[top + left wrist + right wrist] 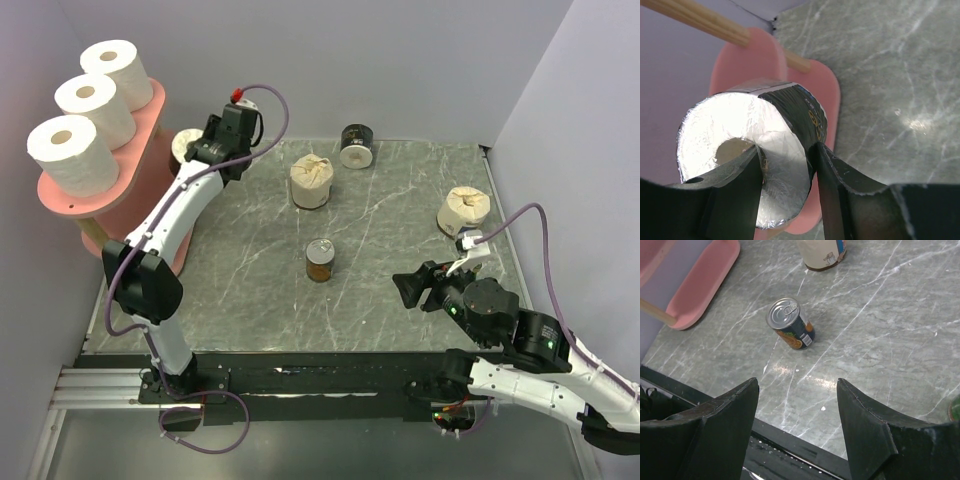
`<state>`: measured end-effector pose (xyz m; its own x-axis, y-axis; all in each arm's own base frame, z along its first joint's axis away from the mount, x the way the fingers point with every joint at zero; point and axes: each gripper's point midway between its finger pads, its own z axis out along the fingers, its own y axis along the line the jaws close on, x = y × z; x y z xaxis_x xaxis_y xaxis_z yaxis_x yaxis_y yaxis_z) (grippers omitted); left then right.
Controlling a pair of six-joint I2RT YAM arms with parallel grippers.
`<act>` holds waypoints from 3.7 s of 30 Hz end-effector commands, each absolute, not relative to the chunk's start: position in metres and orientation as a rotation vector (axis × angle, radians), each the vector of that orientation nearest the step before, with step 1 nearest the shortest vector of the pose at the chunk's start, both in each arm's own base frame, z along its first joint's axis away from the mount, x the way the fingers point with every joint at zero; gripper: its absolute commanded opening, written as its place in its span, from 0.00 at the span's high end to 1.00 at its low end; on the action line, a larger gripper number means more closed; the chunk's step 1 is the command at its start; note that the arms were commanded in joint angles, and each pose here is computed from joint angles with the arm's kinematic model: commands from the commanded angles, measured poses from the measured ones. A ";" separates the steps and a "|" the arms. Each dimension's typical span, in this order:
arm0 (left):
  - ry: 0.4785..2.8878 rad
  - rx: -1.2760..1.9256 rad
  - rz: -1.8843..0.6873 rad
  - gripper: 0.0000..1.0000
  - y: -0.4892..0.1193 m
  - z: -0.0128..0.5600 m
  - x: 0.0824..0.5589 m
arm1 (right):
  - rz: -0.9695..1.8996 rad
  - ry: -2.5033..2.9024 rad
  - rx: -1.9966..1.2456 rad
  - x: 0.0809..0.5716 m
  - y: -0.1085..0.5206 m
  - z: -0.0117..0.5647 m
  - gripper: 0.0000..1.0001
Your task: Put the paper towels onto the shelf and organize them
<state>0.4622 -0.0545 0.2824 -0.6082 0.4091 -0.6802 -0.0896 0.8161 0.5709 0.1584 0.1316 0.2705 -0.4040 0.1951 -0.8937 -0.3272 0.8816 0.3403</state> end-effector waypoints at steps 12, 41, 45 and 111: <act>1.992 0.090 0.847 0.50 -0.012 0.339 0.478 | 0.570 1.851 -0.065 0.162 0.126 0.288 0.28; 1.959 0.072 0.920 0.31 0.005 0.347 0.478 | 0.558 1.853 -0.051 0.161 0.120 0.291 0.28; 1.925 0.077 0.884 0.25 -0.004 0.365 0.473 | 0.555 1.862 -0.044 0.160 0.118 0.287 0.28; 1.972 0.119 0.969 0.45 -0.008 0.345 0.448 | 0.565 1.863 -0.033 0.156 0.110 0.289 0.28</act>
